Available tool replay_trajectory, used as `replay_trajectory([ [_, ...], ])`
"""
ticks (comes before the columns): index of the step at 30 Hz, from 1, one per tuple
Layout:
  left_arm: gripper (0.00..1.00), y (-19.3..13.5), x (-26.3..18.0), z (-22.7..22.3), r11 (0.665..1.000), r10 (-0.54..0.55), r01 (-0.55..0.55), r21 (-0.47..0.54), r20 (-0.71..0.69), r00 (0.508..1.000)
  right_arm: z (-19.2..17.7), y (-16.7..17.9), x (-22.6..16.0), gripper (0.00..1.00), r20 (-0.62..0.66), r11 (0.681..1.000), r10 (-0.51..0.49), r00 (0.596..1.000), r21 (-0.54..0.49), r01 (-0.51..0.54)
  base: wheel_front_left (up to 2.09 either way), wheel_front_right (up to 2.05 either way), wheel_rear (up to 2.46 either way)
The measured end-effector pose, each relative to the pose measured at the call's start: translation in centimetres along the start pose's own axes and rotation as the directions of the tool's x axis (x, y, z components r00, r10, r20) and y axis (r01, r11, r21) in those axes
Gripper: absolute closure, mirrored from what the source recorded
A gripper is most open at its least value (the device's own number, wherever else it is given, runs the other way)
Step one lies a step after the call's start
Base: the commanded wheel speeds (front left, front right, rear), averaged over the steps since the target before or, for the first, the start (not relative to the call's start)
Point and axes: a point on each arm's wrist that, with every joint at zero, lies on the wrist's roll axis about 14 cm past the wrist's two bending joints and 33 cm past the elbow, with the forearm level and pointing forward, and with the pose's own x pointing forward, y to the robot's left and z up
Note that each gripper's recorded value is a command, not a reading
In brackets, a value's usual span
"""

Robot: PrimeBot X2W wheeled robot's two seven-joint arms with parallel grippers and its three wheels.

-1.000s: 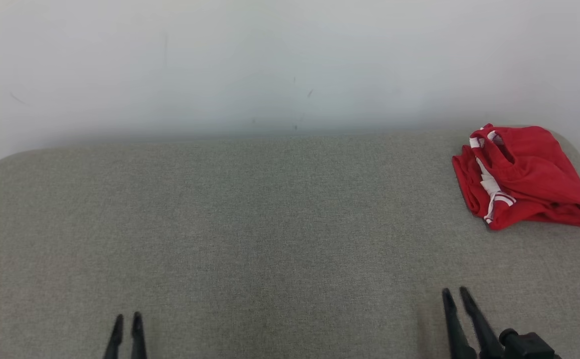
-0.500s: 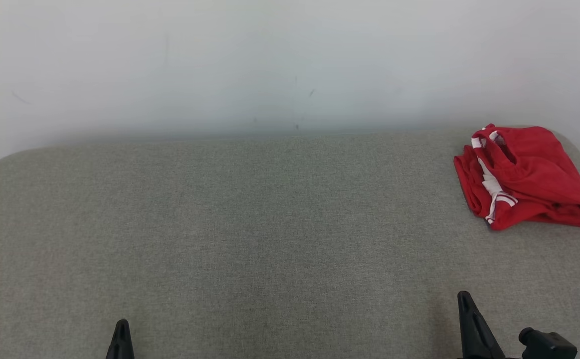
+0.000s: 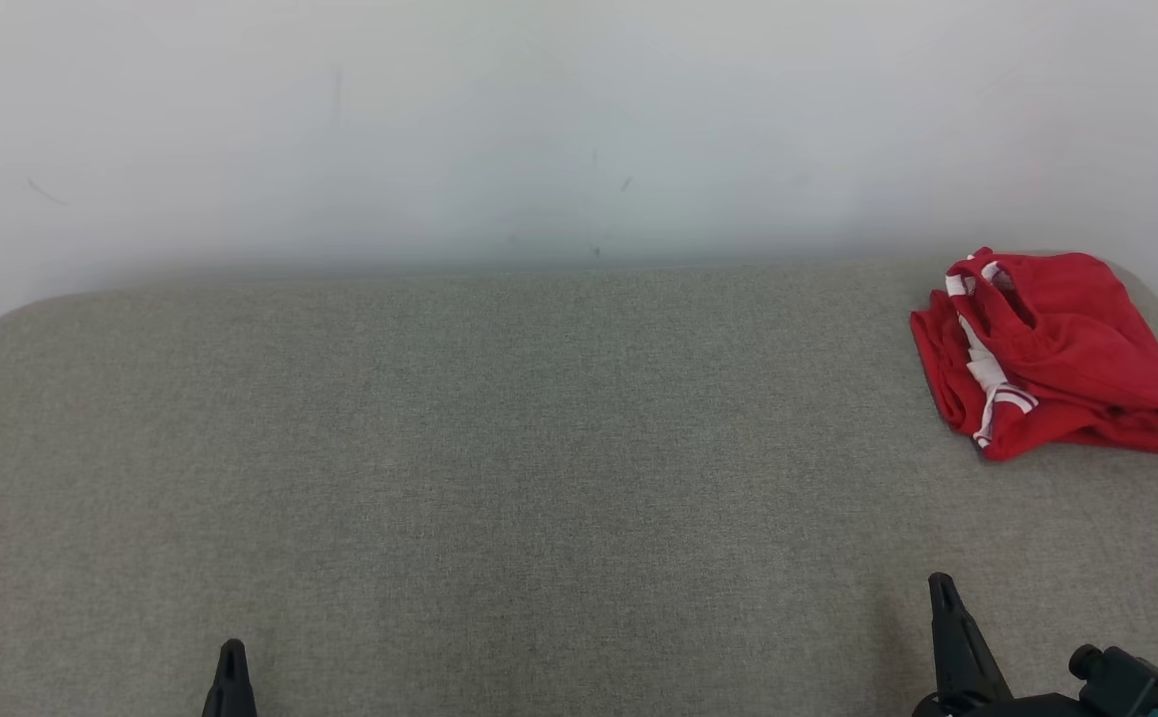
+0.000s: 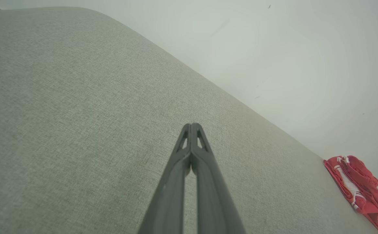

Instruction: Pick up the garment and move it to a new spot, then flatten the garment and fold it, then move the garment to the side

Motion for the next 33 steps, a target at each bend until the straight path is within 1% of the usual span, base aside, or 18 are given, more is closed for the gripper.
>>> replay_trajectory([
  [8,1.00,0.1,0.1,0.1,0.993,0.007,-0.008,-0.116,-0.008,1.000,0.2,-0.1,0.3,1.00,-0.004,0.993,-0.011,1.000,0.119,0.011,0.00,0.00,0.00],
  [15,1.00,0.1,0.2,0.4,0.977,0.008,-0.010,-0.214,-0.008,1.000,0.4,-0.1,0.6,1.00,-0.008,0.977,-0.014,1.000,0.211,0.016,0.00,0.00,0.00],
  [24,1.00,0.0,0.5,0.7,0.946,0.004,-0.006,-0.324,-0.008,1.000,0.6,-0.1,0.9,1.00,-0.015,0.946,-0.015,1.000,0.323,0.019,0.00,0.00,0.00],
  [33,1.00,0.0,0.5,0.9,0.910,0.000,-0.004,-0.415,-0.009,1.000,0.7,0.0,1.3,1.00,-0.020,0.906,-0.011,1.000,0.423,0.018,0.00,0.00,0.00],
])
